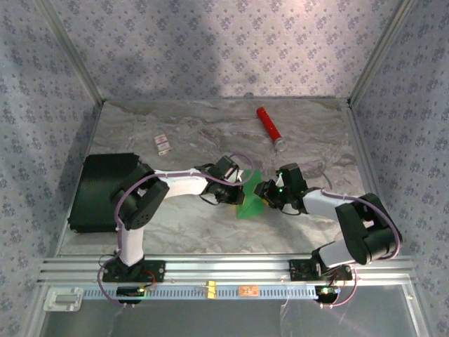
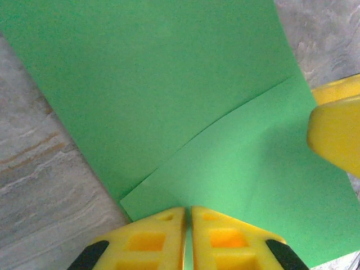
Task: Fold a paper plane with a square sheet of paper (pick it up from the middle)
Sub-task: Turn over the paper at the center of the table.
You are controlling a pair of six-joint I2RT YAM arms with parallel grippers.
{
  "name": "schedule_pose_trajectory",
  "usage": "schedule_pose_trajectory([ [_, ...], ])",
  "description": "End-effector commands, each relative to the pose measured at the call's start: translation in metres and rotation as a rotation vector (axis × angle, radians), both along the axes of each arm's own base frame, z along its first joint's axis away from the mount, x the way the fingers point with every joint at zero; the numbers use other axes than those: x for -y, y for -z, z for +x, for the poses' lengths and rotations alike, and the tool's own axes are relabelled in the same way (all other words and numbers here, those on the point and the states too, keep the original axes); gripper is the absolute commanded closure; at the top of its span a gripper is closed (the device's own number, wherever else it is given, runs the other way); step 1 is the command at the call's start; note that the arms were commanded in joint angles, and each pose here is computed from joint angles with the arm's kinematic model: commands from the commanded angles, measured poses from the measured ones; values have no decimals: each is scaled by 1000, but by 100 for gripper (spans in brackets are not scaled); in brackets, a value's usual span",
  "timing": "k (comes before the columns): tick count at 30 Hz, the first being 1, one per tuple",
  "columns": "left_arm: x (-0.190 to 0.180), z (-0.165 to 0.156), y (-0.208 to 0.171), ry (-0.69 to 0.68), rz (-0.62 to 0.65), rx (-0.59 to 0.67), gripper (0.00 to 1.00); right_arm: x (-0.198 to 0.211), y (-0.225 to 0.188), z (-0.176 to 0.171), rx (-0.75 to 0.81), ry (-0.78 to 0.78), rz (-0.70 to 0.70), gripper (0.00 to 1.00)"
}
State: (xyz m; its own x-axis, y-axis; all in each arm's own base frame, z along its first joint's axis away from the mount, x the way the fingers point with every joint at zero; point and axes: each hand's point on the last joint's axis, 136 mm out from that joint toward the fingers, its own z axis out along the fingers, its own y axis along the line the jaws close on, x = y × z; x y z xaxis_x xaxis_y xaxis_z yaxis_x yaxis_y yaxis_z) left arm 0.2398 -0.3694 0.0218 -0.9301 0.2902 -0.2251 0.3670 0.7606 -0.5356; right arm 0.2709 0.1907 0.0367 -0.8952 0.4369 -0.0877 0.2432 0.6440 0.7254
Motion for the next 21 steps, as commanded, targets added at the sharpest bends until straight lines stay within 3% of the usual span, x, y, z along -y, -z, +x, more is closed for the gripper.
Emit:
schedule_pose_trajectory([
  [1,-11,-16,14,5,55,-54,89,-2,1,4,19,-22,14,61],
  [10,-12,-16,15,2,60,-55,89,1,9,6,24,-13,17,70],
  [21,-7,-13,4,-11,27,-45,88,5,9,9,35,-19,30,91],
])
